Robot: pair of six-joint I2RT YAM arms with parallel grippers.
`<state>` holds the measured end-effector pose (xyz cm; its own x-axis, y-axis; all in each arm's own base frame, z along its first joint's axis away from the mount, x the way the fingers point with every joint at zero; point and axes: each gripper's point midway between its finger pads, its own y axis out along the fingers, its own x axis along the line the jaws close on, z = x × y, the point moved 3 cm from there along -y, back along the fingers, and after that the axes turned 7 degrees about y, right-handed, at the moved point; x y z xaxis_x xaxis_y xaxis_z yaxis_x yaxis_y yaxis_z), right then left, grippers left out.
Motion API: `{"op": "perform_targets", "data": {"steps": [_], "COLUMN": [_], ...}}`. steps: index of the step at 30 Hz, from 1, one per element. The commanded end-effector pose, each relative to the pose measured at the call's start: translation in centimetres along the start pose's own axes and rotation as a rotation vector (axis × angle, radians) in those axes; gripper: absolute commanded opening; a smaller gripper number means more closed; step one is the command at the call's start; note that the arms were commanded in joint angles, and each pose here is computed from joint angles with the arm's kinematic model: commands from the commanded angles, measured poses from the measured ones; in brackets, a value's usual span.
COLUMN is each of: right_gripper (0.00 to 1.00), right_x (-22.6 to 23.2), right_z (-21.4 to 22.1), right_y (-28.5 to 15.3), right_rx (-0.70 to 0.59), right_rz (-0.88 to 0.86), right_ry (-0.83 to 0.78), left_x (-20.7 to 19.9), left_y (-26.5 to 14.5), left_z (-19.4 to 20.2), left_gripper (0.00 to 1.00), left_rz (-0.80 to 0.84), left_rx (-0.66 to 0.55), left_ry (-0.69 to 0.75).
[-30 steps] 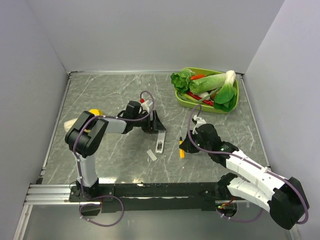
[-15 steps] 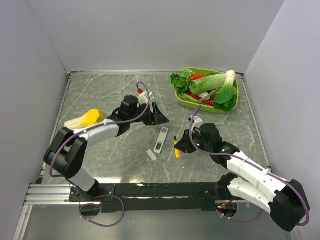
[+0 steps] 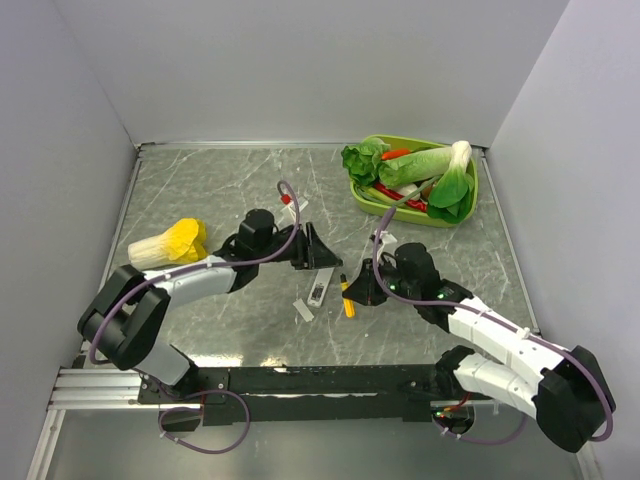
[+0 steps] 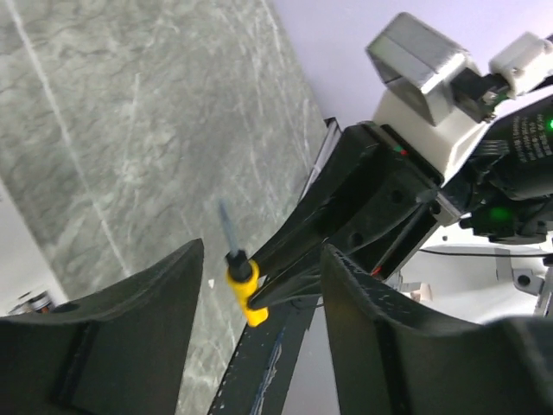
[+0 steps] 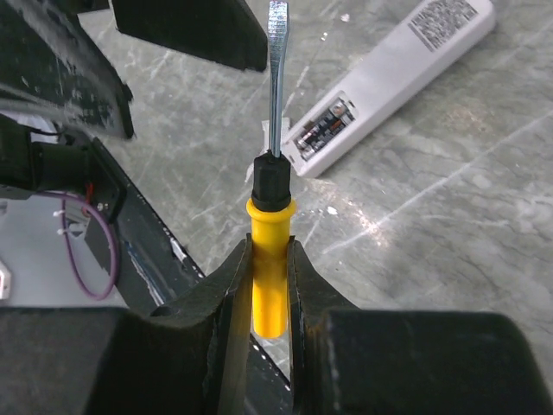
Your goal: Unload the batteries from the remote control
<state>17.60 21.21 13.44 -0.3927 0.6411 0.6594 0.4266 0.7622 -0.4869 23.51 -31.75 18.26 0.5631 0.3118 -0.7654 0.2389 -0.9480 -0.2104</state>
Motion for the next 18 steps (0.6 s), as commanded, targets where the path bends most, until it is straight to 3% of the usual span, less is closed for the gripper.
{"op": "perform_targets", "data": {"steps": [1,5,11,14,17,18], "right_gripper": [0.00,0.00,0.00,0.00,0.00,0.02], "right_x": [2.9,3.0,3.1,3.1,3.0,2.9], "right_z": [-2.3,-2.5,-2.4,-2.4,-2.3,-2.3], "right_y": [0.1,0.1,0.2,0.4,0.6,0.6], "right_rx": [-0.055,-0.055,-0.057,-0.051,-0.046,-0.050], "right_rz": [-0.111,-0.118,-0.124,-0.132,-0.129,-0.124], "right_ry": [-0.037,-0.035,-0.039,-0.034,-0.025,-0.025], "left_x": [-1.5,-0.5,0.1,-0.3,-0.6,-0.5], "left_y": [0.9,1.7,1.8,1.9,2.1,2.1], "left_z": [-0.5,0.1,0.5,0.7,0.8,0.9], "left_gripper": [0.58,0.50,0.49,0.41,0.15,0.01], "left_rz": [0.071,0.029,-0.010,0.022,0.056,0.056], "left_rx": [-0.013,0.009,0.018,0.021,0.020,0.021], "left_ry": [0.028,0.010,0.010,0.005,-0.022,-0.040]}}
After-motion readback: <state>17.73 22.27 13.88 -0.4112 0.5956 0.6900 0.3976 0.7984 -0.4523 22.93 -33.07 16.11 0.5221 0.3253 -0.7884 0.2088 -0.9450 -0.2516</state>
